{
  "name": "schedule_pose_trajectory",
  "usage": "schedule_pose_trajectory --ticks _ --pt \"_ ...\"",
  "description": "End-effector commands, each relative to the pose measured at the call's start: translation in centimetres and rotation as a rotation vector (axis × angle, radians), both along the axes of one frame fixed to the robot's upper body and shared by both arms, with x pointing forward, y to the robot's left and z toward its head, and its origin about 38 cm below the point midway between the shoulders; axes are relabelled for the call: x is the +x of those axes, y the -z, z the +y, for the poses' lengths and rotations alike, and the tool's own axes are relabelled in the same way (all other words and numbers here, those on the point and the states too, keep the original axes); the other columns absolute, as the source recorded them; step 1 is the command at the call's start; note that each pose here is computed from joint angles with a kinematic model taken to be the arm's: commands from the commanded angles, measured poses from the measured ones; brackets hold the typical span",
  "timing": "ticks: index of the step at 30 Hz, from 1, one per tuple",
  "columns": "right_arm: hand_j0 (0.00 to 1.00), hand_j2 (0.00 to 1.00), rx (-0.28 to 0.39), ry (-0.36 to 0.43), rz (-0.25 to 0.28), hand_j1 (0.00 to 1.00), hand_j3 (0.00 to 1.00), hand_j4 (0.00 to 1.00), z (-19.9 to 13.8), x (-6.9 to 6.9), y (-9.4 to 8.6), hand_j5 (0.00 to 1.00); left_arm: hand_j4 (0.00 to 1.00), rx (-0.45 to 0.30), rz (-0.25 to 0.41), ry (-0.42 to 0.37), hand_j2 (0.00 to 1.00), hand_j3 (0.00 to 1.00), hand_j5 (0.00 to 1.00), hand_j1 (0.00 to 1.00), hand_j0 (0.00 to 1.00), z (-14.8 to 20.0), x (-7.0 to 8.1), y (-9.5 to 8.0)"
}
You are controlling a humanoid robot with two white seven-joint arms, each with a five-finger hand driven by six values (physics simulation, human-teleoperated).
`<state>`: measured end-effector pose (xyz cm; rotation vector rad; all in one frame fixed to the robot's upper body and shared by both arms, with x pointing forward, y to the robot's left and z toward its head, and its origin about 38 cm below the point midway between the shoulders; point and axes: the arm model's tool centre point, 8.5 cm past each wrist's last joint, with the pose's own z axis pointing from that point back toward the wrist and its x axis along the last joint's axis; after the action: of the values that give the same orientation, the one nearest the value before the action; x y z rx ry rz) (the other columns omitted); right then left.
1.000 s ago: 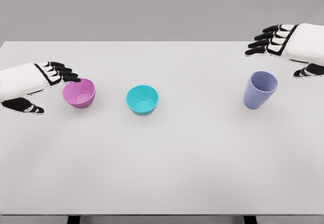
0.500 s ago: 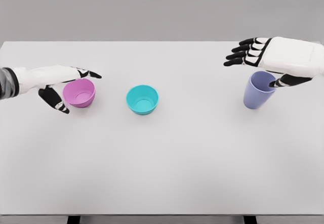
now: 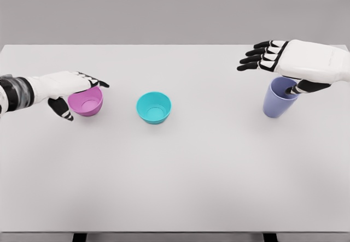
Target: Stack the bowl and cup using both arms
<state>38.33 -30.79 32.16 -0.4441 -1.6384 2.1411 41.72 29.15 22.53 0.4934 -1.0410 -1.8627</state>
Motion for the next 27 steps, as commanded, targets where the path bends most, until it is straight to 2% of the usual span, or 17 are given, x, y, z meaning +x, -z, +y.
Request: schedule_pose_trajectory --ticks 1,12,24,27 --pt "1.0 1.0 0.004 0.005 0.005 1.0 1.0 1.0 -0.1 0.1 0.0 1.0 1.0 0.024 -0.022 0.012 1.0 1.0 1.0 1.0 1.0 -0.3 0.1 0.1" --pt "1.0 1.0 0.004 0.006 0.002 1.0 1.0 1.0 -0.1 0.1 -0.1 1.0 1.0 0.079 -0.028 0.044 1.0 1.0 1.0 1.0 1.0 -0.8 0.2 1.4" --pt "1.0 1.0 0.007 0.006 0.003 1.0 1.0 1.0 -0.1 0.2 0.0 1.0 1.0 0.084 -0.035 0.037 1.0 1.0 1.0 1.0 1.0 -1.0 0.7 1.6" --pt "1.0 1.0 0.01 0.004 0.003 1.0 1.0 1.0 0.0 0.2 0.0 1.0 1.0 0.081 -0.024 0.024 1.0 1.0 1.0 1.0 1.0 -0.9 1.1 2.1"
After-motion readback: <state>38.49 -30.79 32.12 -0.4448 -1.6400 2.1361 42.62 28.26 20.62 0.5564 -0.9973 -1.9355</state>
